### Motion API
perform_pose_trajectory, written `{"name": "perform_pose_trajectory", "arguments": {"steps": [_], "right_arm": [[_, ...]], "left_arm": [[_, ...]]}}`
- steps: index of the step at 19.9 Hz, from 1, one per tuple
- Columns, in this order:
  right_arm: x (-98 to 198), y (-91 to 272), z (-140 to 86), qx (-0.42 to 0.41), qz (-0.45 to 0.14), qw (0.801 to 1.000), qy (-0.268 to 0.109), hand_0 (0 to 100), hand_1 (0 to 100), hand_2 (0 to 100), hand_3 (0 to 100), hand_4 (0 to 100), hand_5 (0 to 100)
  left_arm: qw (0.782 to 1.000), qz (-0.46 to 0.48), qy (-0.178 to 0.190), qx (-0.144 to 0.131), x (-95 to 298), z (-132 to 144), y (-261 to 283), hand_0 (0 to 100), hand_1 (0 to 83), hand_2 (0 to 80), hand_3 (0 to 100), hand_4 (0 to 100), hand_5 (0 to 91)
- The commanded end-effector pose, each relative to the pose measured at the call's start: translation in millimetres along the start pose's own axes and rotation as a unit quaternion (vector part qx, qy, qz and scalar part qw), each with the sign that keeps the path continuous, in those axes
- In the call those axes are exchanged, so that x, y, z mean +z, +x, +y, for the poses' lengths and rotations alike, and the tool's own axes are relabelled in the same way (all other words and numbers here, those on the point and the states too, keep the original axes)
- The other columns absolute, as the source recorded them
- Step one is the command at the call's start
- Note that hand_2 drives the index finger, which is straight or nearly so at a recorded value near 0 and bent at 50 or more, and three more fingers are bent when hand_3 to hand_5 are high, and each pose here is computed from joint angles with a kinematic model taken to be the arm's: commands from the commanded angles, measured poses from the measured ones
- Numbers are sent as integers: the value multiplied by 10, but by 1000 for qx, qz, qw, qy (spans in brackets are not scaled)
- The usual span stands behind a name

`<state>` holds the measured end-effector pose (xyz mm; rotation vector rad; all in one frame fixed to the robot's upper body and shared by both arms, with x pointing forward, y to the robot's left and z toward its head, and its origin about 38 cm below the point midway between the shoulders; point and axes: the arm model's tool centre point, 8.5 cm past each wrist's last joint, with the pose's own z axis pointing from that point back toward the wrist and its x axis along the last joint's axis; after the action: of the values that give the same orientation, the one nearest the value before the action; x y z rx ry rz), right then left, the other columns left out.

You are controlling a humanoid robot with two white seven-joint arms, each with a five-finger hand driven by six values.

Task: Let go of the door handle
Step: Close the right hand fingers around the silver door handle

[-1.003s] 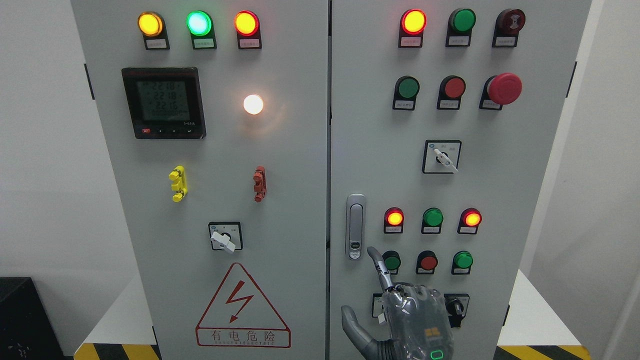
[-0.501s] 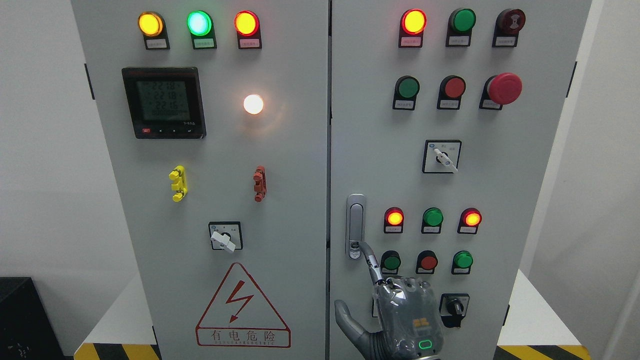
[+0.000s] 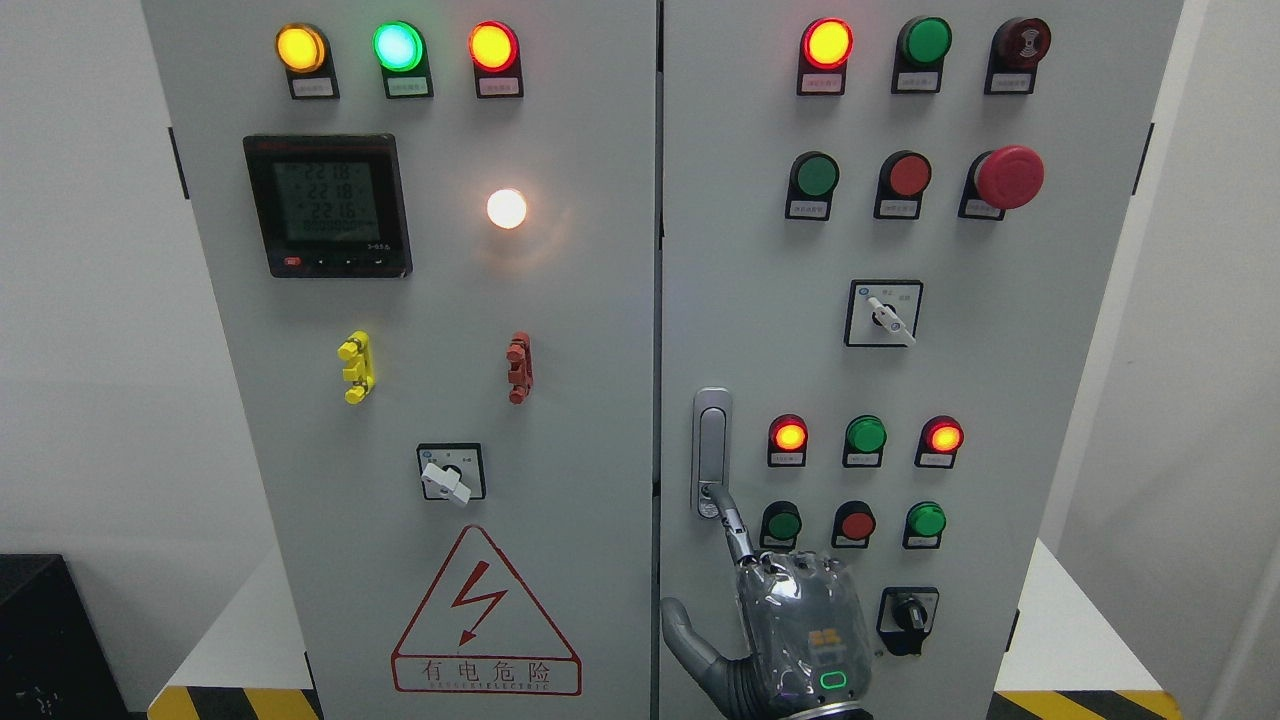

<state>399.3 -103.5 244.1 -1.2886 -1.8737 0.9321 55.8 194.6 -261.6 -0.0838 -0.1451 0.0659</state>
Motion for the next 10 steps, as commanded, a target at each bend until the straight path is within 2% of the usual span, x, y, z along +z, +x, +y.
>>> {"name": "perform_pose_trajectory", "arguments": {"steps": [1, 10], "right_arm": [[-7, 27, 88, 3, -2, 1000, 13, 302, 228, 0, 1000, 1000, 994], [-32, 28, 71, 3, 4, 1000, 11, 302, 229, 0, 1000, 1000, 993]], "left_arm": [[1000, -9, -1, -11, -7, -8, 68, 0, 0, 24, 88, 12, 0], [1000, -9, -1, -11, -7, -8, 68, 0, 0, 24, 88, 12, 0]]}}
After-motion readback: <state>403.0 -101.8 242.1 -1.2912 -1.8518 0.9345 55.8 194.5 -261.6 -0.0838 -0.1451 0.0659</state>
